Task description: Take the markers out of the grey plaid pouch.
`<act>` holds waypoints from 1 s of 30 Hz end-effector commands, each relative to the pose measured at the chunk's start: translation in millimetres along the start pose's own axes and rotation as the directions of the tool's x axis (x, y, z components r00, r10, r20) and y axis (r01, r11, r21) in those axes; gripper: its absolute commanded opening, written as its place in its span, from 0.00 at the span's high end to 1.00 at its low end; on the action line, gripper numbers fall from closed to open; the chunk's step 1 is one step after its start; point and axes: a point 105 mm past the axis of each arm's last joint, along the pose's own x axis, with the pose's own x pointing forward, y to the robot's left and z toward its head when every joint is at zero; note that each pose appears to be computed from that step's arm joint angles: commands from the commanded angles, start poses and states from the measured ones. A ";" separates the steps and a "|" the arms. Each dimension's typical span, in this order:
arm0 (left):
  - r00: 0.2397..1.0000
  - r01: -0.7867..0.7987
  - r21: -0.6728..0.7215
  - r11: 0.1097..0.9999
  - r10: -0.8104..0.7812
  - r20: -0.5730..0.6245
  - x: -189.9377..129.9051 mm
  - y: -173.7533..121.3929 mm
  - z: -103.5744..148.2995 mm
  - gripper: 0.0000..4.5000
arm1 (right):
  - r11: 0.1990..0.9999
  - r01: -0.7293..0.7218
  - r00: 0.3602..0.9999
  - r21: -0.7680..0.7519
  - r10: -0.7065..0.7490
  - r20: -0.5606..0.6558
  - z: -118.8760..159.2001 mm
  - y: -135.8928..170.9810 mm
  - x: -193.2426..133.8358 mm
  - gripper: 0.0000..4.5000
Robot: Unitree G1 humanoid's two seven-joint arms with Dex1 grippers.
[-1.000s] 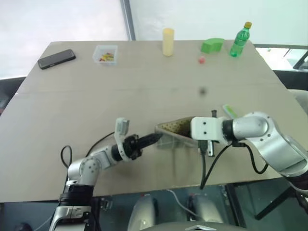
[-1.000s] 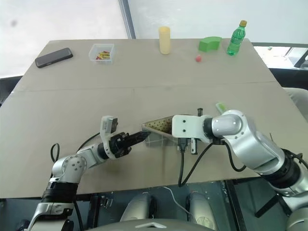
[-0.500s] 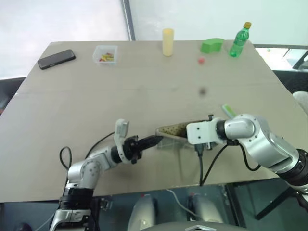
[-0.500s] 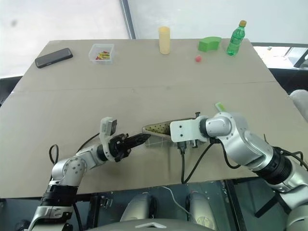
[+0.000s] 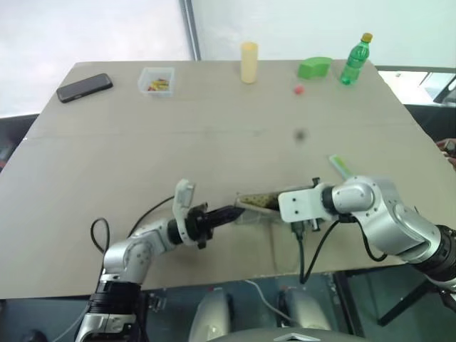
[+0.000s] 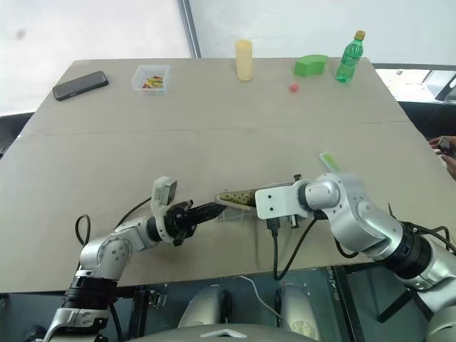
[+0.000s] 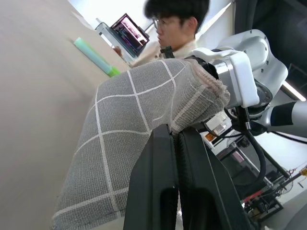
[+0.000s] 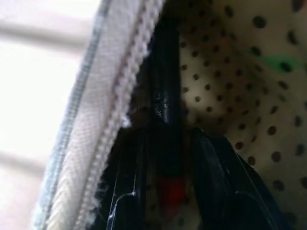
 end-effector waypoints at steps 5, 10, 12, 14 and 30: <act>0.999 0.033 0.036 0.999 -0.033 -0.003 -4.5 -5.1 -4.7 1.00 | 1.000 0.007 0.989 -0.001 -0.007 -0.146 -29.4 -4.4 33.8 0.68; 1.000 0.031 0.036 0.999 -0.031 0.005 -13.0 -3.6 -8.4 1.00 | 0.998 -0.041 0.984 0.043 0.047 -0.172 -38.9 3.3 57.0 0.68; 0.999 0.031 0.037 0.999 -0.031 0.007 -13.3 -3.8 -9.3 1.00 | 0.996 -0.070 0.982 0.057 0.079 -0.174 -42.0 9.0 62.9 0.68; 1.000 0.029 0.039 0.999 -0.030 0.009 -13.1 -3.4 -10.1 1.00 | 0.994 -0.082 0.983 0.065 0.092 -0.159 -42.1 11.5 68.5 0.68; 0.993 -0.106 0.153 0.982 0.096 0.072 2.3 23.7 0.6 1.00 | 0.962 0.102 0.944 0.253 -0.174 0.280 10.8 -16.8 -19.8 0.94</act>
